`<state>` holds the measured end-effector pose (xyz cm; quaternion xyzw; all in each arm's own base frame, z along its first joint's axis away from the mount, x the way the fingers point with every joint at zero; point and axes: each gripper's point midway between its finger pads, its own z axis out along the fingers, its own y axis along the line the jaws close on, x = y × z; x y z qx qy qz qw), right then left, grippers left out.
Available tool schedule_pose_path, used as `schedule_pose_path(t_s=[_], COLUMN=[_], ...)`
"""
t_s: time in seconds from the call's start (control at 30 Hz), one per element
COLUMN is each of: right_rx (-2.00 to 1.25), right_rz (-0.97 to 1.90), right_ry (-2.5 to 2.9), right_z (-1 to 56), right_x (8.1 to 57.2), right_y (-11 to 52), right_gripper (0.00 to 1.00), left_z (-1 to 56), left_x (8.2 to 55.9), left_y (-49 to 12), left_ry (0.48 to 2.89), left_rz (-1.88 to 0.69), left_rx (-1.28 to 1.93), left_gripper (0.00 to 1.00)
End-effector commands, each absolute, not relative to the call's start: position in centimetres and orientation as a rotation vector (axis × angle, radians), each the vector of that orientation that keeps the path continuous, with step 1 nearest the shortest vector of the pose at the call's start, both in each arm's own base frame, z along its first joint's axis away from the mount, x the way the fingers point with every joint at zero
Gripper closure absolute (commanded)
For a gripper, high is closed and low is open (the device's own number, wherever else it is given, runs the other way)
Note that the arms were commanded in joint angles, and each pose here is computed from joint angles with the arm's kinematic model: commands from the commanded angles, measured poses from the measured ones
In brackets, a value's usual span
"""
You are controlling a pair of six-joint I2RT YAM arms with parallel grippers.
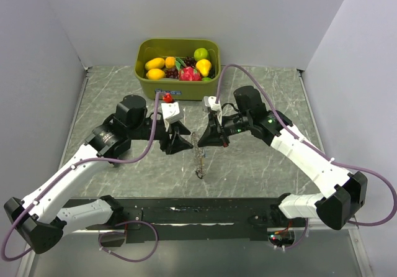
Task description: Put the keys on the keyring
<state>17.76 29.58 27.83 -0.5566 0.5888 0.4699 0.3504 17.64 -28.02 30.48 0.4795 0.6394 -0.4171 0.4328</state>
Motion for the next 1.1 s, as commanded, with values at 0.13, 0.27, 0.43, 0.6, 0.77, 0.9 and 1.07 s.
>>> schedule_pose_path(t_s=[0.13, 0.27, 0.43, 0.6, 0.77, 0.9, 1.07], right_rx=[-1.448, -1.445, -1.442, -1.436, -1.435, -1.438, -1.438], right_rz=[1.193, 1.197, 1.191, 1.189, 1.187, 1.186, 1.187], right_ry=[1.413, 1.405, 1.403, 1.397, 1.402, 1.403, 1.406], right_z=[30.3, 30.5, 30.5, 30.6, 30.5, 30.5, 30.5], right_x=[17.3, 17.2, 17.3, 17.3, 17.4, 17.3, 17.4], right_y=[29.6, 29.7, 29.7, 29.7, 29.8, 29.8, 29.9], right_gripper=[1.00, 1.00, 1.00, 1.00, 1.00, 1.00, 1.00], left_z=[31.4, 31.4, 30.6, 29.7, 29.0, 28.8, 29.0], left_x=[17.5, 17.2, 17.3, 17.7, 18.1, 18.2, 18.2], left_y=[-28.9, -29.5, -30.1, -30.2, -30.3, -30.4, -30.4], left_ry=[1.539, 1.525, 1.547, 1.584, 1.606, 1.610, 1.593], left_rz=[-1.061, -1.084, -1.087, -1.069, -1.047, -1.042, -1.047], left_rx=[1.244, 1.260, 1.276, 1.284, 1.299, 1.302, 1.291], left_gripper=[0.43, 0.45, 0.52, 0.53, 0.68, 0.95, 0.99])
